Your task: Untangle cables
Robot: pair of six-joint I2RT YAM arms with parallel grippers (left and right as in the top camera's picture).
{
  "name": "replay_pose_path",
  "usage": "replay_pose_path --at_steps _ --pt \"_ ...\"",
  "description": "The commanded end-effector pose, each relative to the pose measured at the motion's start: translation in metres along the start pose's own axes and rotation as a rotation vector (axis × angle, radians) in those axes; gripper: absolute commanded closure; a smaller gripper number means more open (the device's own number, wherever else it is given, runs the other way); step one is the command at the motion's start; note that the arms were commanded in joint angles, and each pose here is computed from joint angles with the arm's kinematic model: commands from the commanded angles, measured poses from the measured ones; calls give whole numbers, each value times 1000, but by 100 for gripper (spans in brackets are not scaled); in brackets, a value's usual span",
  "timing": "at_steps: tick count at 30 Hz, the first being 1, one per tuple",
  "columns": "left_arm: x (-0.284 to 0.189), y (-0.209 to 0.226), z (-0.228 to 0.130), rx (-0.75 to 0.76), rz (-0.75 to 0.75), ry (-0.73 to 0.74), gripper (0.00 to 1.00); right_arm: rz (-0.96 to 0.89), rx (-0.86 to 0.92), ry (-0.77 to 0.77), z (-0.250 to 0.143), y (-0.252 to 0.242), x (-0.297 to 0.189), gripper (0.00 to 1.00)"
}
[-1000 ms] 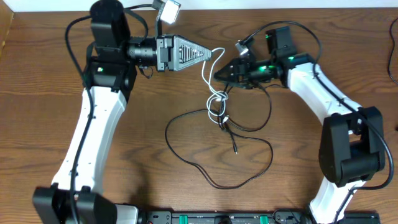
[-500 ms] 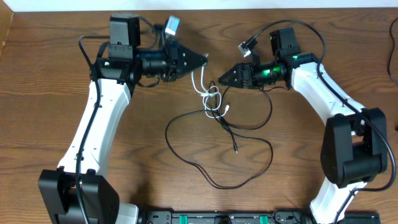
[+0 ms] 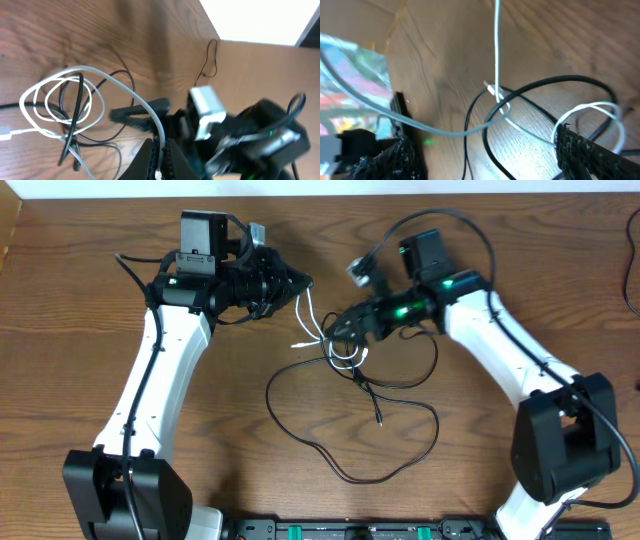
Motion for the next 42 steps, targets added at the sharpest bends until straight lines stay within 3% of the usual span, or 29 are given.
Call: replay_pose_path --at_steps 1,7,9,15,20,23,26,29,32,35,39,42 --pt "0 0 4 -114 2 -14 93 -39 -87 8 8 6 3 11" --pt "-1 -7 -11 -207 -32 81 92 -96 -153 18 14 8 16 15" --pt "-1 -10 -17 -225 -45 120 92 -137 -153 22 15 5 19 21" --pt "-3 -14 -26 -221 -66 181 92 -233 -110 -3 26 -3 25 71" --pt "-3 -8 -12 -147 -46 100 92 -250 -37 -33 29 -12 17 99" --pt "-3 -1 0 -84 -18 28 92 -270 49 -46 27 -24 4 99" --pt "-5 12 22 78 62 -106 92 -290 123 -60 24 -35 -13 99" --pt "-22 59 57 86 329 -350 92 -317 196 -82 22 -44 -35 99" --pt "-38 86 65 52 478 -443 92 -338 235 -100 21 -50 -52 99" --pt "-40 94 60 59 518 -420 92 -307 241 -122 24 -44 -61 99" --pt "-30 87 49 49 460 -340 92 -255 224 -119 27 -32 -53 99" --pt "-19 69 37 59 352 -250 92 -239 193 -103 28 -24 -44 85"
Point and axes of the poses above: each gripper's point midway between its finger pads, its own x axis out along the fingers, its own y axis along the line the jaws close on, z = x × y, the point moved 1 cm from there along -x, back along the fingers, and after that the axes turned 14 degrees about -x, right-handed, at the moved point
